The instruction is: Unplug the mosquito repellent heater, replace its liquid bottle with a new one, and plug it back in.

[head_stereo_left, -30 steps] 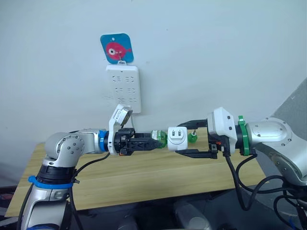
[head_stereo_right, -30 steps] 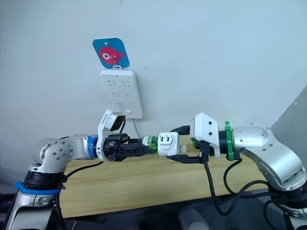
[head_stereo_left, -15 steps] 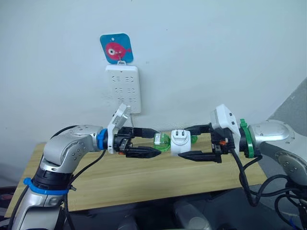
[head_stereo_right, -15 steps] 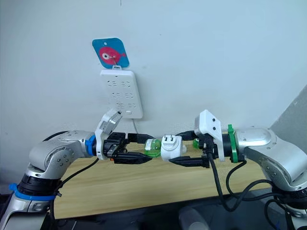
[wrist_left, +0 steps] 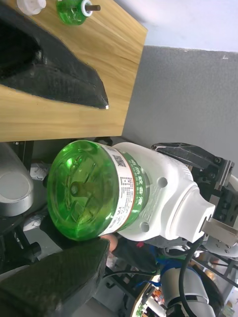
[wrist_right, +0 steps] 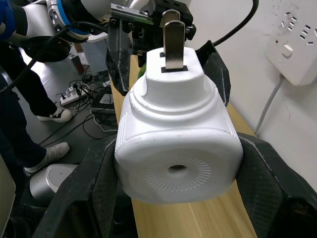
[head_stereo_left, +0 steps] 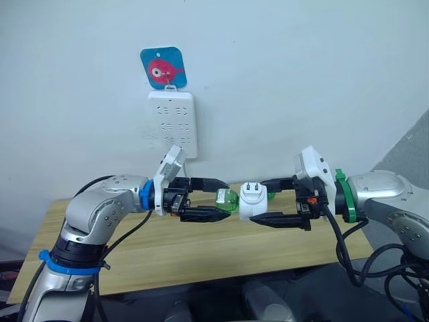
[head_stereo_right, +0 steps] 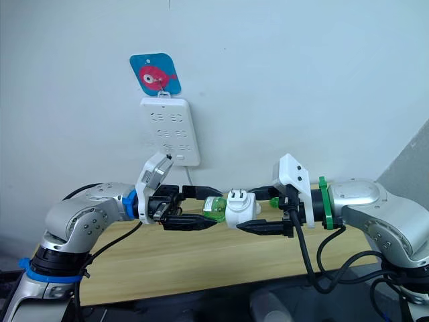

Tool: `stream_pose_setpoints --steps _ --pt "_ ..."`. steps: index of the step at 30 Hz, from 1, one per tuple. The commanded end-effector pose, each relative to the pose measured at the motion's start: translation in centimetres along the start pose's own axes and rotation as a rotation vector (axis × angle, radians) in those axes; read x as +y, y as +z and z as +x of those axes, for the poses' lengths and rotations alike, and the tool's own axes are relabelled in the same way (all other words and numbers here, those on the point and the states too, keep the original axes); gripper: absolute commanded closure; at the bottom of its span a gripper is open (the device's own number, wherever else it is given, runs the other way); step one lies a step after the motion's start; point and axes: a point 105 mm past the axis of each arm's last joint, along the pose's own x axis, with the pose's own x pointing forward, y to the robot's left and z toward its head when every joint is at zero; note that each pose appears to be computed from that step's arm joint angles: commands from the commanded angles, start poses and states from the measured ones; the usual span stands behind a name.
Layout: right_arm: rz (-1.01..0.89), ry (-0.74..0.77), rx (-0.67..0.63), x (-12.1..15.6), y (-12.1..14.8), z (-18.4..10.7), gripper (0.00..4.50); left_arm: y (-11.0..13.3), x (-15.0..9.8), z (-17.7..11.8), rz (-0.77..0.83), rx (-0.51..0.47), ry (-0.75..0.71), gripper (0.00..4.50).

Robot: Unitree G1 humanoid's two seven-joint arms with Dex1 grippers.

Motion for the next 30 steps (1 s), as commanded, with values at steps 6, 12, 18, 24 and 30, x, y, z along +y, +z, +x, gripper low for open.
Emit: stream_pose_setpoints --steps 6,12,18,24,30 --pt "-0.050 0.015 -0.012 0.7 0.9 -0.2 1.54 0.5 -0.6 0.8 0.023 -0.007 -0.039 2.16" --pt "-0.032 0.021 0.013 0.8 0.5 -0.5 1.54 0.5 -0.6 0.9 0.003 -0.010 -0.036 2.16" --pt "-0.020 -0.017 0.044 0.4 0.0 -1.0 0.00 0.6 -0.5 0.9 -0.020 -0.016 -0.027 2.16" --pt "0.013 -0.057 0.223 0.3 -2.7 -4.6 0.00 0.5 0.7 0.2 -0.054 -0.044 0.039 2.16" --pt "0.071 0.076 0.148 3.2 -0.3 -5.2 1.30 0.2 1.2 -0.2 -0.073 -0.047 0.053 2.16"
